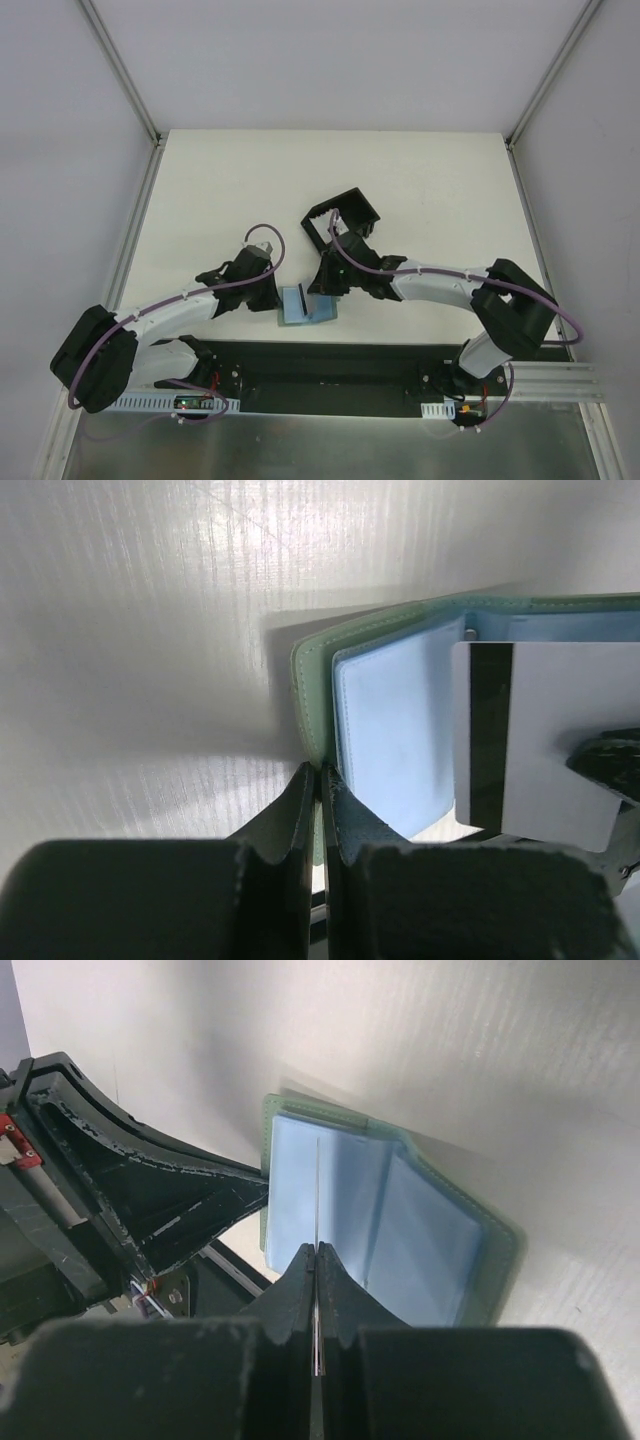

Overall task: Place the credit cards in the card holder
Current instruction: Turn over the card slot in the card holder, then insert the credit card into the card holder.

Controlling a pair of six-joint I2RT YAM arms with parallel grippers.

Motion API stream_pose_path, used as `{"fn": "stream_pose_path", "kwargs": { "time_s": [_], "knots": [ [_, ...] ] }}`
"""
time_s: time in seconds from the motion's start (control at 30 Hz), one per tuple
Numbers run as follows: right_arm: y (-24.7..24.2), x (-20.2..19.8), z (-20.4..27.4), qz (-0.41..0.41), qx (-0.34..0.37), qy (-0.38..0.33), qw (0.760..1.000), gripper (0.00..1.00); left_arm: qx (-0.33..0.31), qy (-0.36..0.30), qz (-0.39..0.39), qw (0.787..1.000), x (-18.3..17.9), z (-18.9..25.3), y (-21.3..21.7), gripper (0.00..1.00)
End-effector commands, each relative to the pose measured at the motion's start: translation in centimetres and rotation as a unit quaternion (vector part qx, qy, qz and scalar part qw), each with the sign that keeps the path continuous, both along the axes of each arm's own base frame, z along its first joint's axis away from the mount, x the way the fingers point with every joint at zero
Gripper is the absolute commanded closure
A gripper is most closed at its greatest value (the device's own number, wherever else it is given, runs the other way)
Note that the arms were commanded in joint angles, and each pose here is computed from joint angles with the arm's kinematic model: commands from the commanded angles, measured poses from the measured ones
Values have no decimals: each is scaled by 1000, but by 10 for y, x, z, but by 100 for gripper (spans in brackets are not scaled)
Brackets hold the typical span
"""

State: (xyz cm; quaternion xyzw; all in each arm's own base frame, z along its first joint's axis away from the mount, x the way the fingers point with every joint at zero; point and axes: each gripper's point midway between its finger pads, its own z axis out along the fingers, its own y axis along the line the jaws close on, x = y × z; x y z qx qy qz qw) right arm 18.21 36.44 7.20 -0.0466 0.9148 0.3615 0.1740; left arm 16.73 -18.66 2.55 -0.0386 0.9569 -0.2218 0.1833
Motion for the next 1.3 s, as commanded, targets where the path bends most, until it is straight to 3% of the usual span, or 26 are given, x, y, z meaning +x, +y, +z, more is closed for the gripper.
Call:
{"fn": "stream_pose_path", "kwargs": {
  "time_s": [0.0, 0.33, 0.63, 0.9, 1.27],
  "knots": [
    [-12, 11, 15, -31, 12, -27, 999, 100, -5, 7, 27, 1000, -2, -12, 5, 100],
    [-31, 7, -8, -61, 10, -7, 998, 100, -5, 17, 36, 999, -5, -24, 6, 100],
    [-27, 8, -7, -75, 48, -10, 996, 100, -5, 18, 37, 999, -5, -25, 5, 100],
    [-31, 6, -25, -76, 26, -1, 997, 100, -9, 17, 33, 999, -4, -24, 4, 100],
    [-44, 14, -2, -98, 36, -50, 993, 99, -3, 13, 33, 999, -4, -24, 6, 100]
  ]
}}
